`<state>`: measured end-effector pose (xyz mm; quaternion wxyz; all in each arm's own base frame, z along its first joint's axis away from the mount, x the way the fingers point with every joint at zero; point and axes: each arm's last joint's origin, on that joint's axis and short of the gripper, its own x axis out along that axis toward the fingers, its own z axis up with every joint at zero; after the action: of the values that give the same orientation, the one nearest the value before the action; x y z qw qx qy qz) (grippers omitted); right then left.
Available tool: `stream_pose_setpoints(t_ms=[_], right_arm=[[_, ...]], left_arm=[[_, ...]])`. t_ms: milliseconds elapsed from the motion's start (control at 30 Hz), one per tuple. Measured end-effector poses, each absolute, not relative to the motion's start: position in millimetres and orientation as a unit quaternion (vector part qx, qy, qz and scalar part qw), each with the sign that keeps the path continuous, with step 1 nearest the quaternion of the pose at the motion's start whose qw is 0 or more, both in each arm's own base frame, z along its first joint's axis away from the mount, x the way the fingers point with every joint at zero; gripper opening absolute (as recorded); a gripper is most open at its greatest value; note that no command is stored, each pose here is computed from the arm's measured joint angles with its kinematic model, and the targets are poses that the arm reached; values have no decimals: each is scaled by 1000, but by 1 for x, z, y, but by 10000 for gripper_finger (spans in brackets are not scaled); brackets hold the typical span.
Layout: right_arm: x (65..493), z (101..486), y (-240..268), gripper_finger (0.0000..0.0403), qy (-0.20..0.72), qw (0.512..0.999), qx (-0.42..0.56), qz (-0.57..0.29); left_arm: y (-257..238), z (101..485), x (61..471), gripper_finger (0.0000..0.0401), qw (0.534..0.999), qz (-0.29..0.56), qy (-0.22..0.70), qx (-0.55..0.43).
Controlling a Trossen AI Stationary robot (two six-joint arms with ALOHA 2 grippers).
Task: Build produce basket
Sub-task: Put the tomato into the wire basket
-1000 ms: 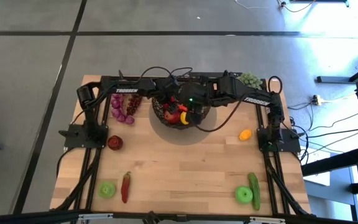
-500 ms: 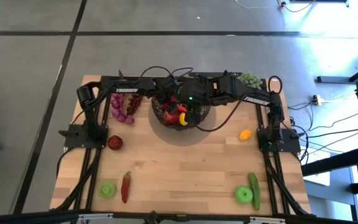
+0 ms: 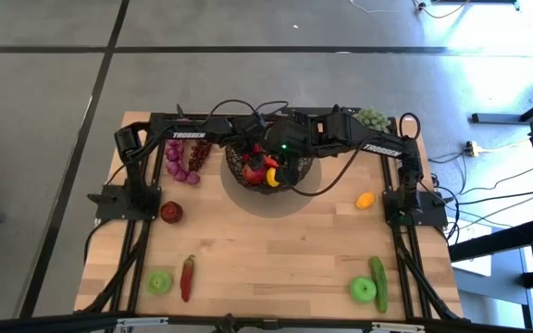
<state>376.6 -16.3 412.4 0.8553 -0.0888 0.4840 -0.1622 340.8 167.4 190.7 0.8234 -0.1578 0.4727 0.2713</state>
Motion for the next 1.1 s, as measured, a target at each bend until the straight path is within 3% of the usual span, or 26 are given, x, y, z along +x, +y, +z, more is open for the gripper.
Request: stream_pose_setpoints(t_ms=[500, 667, 1100], right_arm=[[377, 412, -16, 155, 486, 855, -97, -154], [379, 408, -17, 155, 496, 859, -94, -89], [401, 350, -48, 155, 513, 855, -52, -63]], left_arm=[[165, 190, 341, 313, 832, 230, 486, -137], [166, 190, 340, 313, 829, 241, 487, -136], [163, 186, 333, 313, 804, 238, 526, -142]])
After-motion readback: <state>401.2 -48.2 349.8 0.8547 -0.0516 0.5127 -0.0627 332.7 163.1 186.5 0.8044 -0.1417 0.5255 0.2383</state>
